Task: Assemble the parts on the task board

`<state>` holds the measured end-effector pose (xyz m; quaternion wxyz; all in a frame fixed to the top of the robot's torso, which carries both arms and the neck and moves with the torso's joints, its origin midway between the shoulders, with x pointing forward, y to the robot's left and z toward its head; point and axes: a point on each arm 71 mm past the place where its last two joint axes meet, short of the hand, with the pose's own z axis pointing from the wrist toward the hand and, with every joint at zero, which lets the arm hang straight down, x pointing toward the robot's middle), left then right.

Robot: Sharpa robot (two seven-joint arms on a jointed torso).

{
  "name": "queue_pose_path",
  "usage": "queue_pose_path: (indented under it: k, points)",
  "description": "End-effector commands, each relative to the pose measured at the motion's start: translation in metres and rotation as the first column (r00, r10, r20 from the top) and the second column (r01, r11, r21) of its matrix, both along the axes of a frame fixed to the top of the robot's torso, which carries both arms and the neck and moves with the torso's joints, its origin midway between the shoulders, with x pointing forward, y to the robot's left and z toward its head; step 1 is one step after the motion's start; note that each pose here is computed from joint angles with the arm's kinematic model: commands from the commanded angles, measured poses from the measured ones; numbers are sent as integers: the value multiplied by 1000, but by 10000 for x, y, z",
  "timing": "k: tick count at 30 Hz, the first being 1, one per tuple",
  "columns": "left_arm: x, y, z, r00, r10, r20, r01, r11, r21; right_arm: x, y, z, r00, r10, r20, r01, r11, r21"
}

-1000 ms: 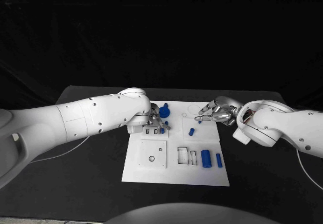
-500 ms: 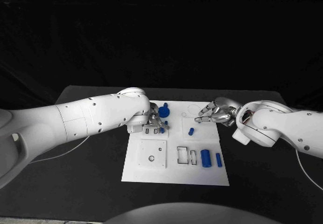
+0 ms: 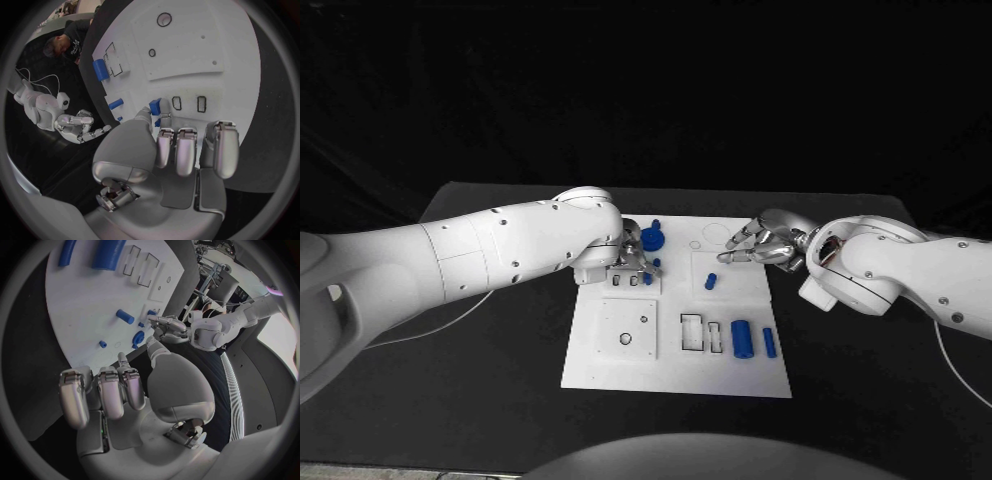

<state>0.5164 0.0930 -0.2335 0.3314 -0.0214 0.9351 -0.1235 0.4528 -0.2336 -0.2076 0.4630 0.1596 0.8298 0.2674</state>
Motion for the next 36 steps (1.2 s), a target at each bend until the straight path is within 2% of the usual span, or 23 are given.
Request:
queue_pose_path:
  k: [1, 36]
  points:
    - [-4, -30, 2, 1000, -6, 1, 6, 1000, -21, -6, 11, -15, 1000, 14, -10, -14, 1000, -15]
    - [-7, -31, 0, 1000, -15, 8, 15, 999, -36, 1, -14, -26, 1000, 5, -13, -5, 1000, -20]
